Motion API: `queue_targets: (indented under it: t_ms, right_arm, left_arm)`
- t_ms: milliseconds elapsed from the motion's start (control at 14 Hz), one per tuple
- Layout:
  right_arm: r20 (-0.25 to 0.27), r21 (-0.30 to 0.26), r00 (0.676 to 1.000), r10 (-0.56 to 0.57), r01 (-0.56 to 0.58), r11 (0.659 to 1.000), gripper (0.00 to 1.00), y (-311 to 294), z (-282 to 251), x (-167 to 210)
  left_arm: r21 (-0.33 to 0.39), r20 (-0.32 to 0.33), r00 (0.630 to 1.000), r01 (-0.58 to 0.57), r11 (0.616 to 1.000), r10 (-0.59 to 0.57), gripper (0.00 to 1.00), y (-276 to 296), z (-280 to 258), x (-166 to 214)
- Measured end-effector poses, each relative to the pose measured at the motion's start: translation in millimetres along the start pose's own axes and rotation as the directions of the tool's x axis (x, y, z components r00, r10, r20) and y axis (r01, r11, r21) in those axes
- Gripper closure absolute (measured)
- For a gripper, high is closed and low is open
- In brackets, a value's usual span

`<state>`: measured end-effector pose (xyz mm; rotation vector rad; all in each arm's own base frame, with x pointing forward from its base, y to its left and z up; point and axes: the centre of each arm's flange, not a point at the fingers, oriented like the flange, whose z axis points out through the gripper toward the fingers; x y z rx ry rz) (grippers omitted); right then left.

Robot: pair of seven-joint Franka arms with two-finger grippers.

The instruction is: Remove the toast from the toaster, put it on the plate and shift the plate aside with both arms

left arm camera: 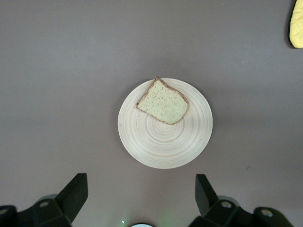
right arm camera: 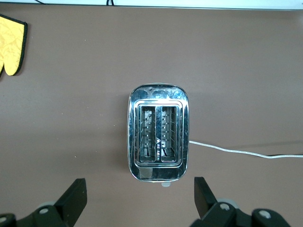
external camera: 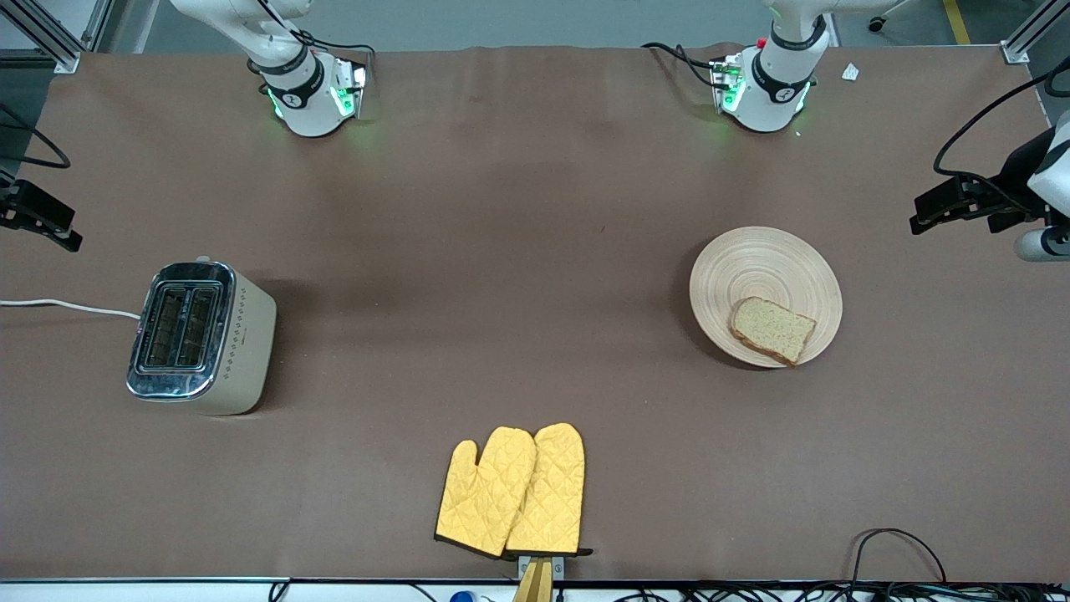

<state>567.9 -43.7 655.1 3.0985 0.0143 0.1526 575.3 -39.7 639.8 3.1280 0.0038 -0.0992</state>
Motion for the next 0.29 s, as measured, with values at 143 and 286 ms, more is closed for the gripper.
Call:
queue_targets:
  t_ms: [143, 286]
  right_arm:
    - [0.000, 0.000, 1.000, 0.000, 0.000, 1.000, 0.00, 0.0, 0.0, 0.0]
    - [0.000, 0.000, 1.000, 0.000, 0.000, 1.000, 0.00, 0.0, 0.0, 0.0]
  left_arm:
    - [-0.001, -0.007, 1.000, 0.000, 1.000, 0.000, 0.00, 0.2, -0.5, 0.9]
    - [-0.001, -0.011, 1.000, 0.000, 1.000, 0.000, 0.00, 0.3, -0.7, 1.5]
